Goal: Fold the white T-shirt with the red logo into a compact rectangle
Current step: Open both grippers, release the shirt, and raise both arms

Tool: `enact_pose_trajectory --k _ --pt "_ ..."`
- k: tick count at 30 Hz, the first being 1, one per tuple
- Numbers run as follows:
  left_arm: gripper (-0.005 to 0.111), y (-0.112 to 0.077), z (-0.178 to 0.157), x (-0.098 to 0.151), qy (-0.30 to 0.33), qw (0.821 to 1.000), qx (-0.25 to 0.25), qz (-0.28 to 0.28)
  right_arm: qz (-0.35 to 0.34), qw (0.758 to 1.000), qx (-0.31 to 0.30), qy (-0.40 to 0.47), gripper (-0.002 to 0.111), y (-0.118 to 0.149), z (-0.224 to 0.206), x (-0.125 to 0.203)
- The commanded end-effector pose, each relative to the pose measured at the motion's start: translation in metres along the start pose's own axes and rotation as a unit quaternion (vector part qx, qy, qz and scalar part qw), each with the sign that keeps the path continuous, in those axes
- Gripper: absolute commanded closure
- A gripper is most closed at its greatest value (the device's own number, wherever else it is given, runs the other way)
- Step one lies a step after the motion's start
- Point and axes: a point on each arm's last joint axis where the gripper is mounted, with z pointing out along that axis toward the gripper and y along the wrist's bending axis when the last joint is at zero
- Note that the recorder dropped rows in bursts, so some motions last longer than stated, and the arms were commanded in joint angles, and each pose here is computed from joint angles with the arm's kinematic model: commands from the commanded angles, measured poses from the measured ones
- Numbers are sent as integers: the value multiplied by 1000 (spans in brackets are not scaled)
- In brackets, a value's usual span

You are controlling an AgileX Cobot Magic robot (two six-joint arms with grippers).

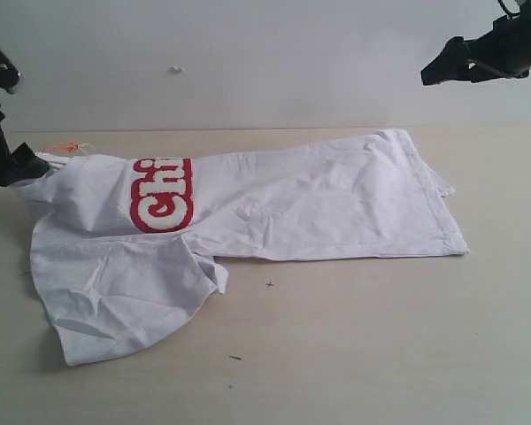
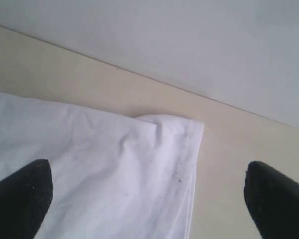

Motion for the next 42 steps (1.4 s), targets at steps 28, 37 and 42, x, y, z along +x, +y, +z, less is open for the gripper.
enact_pose_trajectory --k 28,37,42 --pt "4 55 8 22 -125 905 278 -296 -1 1000 -10 2 3 2 -4 -2" --pt "4 68 0 34 -150 890 270 -334 -2 1000 -12 4 3 2 -4 -2" --pt "4 70 -2 31 -172 887 267 -333 -2 1000 -15 5 3 3 -4 -1"
